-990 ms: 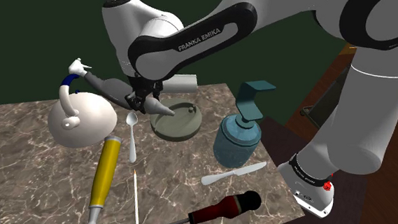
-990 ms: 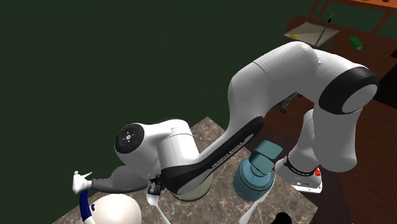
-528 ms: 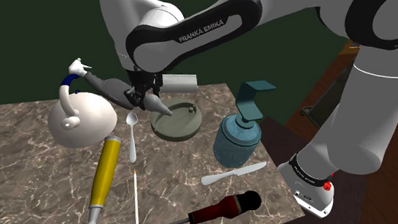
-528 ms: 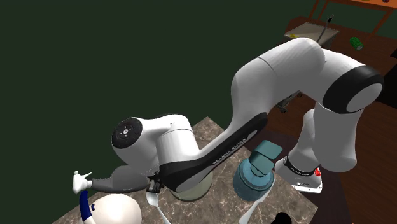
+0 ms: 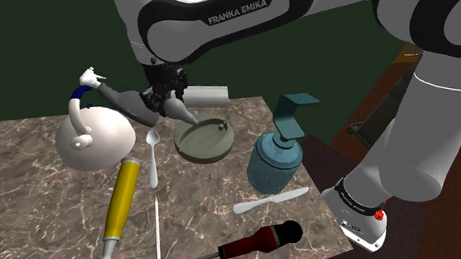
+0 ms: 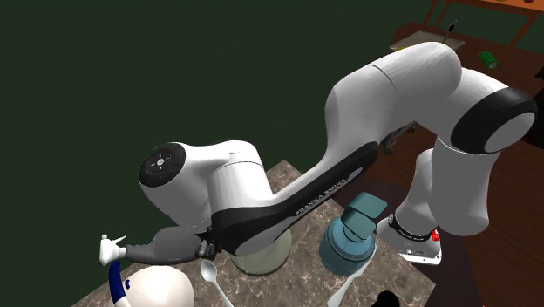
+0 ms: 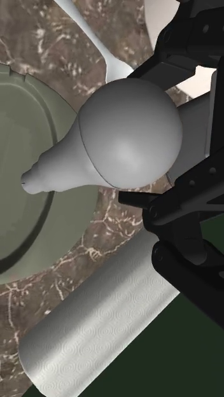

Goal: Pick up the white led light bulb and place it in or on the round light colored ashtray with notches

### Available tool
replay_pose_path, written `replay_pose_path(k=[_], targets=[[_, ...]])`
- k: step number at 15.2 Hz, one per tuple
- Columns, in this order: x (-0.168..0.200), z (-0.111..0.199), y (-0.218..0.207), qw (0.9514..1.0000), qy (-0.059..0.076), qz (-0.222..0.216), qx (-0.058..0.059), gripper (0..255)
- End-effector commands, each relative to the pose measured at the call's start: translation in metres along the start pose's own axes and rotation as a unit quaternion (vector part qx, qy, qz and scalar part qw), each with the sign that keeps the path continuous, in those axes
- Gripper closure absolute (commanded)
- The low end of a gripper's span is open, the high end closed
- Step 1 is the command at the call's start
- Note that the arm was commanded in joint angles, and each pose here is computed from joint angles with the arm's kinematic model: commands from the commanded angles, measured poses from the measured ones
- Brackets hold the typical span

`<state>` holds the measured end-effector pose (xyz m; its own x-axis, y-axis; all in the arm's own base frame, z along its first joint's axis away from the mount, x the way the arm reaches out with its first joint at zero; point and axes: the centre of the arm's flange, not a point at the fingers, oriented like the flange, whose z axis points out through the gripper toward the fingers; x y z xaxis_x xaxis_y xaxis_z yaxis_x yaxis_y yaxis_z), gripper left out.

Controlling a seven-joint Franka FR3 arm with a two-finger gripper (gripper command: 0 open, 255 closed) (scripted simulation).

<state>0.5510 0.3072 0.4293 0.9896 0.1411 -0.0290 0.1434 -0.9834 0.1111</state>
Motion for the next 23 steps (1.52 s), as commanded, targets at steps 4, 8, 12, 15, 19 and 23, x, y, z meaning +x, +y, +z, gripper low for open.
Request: replay_pose_path(k=[4,8,12,15,19,23], targets=[[-0.035,-0.006,0.02,1.0,0.0,0.0,0.0,255],[-0.063,0.005,0.033,1.0,0.0,0.0,0.0,255],[-0.062,0.026,0.031,1.0,0.0,0.0,0.0,255],[-0.061,0.042,0.029,1.0,0.0,0.0,0.0,255],[-0.061,0.063,0.027,1.0,0.0,0.0,0.0,255],[-0.061,0.068,0.026,1.0,0.0,0.0,0.0,255]])
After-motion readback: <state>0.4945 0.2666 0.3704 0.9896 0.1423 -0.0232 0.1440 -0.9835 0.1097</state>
